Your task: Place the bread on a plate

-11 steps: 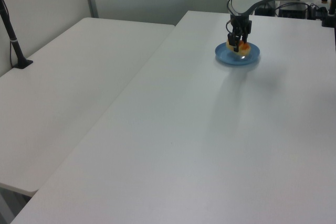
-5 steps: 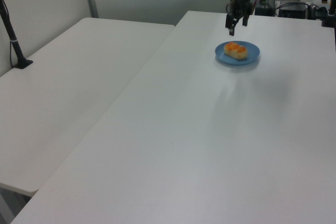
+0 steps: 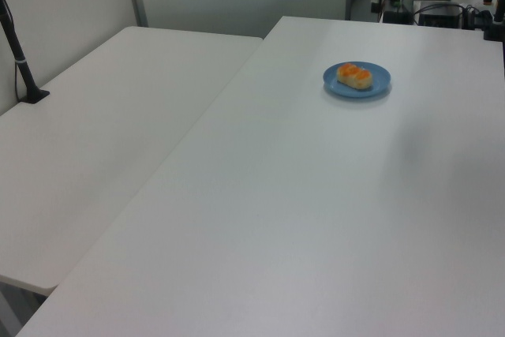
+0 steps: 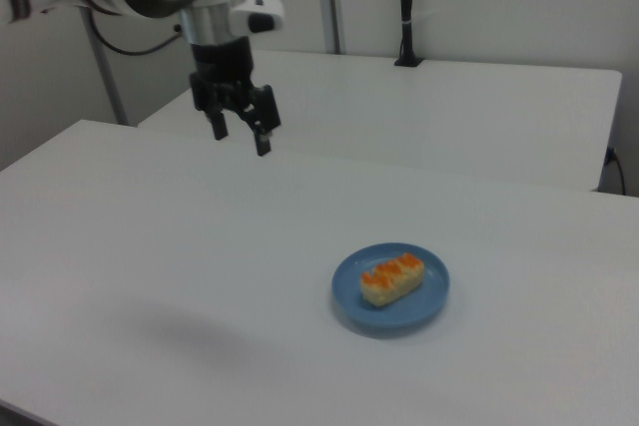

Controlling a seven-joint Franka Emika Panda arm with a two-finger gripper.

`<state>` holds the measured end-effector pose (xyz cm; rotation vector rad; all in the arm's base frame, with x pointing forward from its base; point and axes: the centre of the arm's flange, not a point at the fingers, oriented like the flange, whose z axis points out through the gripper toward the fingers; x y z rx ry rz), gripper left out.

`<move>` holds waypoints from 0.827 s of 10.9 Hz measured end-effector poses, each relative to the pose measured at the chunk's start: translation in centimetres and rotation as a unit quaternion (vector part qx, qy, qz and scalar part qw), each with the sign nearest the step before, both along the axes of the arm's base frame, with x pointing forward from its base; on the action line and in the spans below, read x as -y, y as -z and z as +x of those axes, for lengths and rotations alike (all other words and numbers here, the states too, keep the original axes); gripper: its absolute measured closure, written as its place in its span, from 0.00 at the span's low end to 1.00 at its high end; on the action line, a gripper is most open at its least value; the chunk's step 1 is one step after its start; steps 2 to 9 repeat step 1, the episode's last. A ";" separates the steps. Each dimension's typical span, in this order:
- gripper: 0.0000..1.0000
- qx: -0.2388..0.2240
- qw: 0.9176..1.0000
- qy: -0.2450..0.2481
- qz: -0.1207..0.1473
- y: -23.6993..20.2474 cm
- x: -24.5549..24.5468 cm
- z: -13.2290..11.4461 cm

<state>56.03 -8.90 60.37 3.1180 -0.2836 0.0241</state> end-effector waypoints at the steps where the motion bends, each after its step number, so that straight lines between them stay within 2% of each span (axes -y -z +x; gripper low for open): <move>1: 0.00 0.003 1.000 -0.013 0.003 -0.6 -1.5 -0.6; 9: 0.00 0.003 1.000 -0.013 0.003 -0.6 -1.5 -0.6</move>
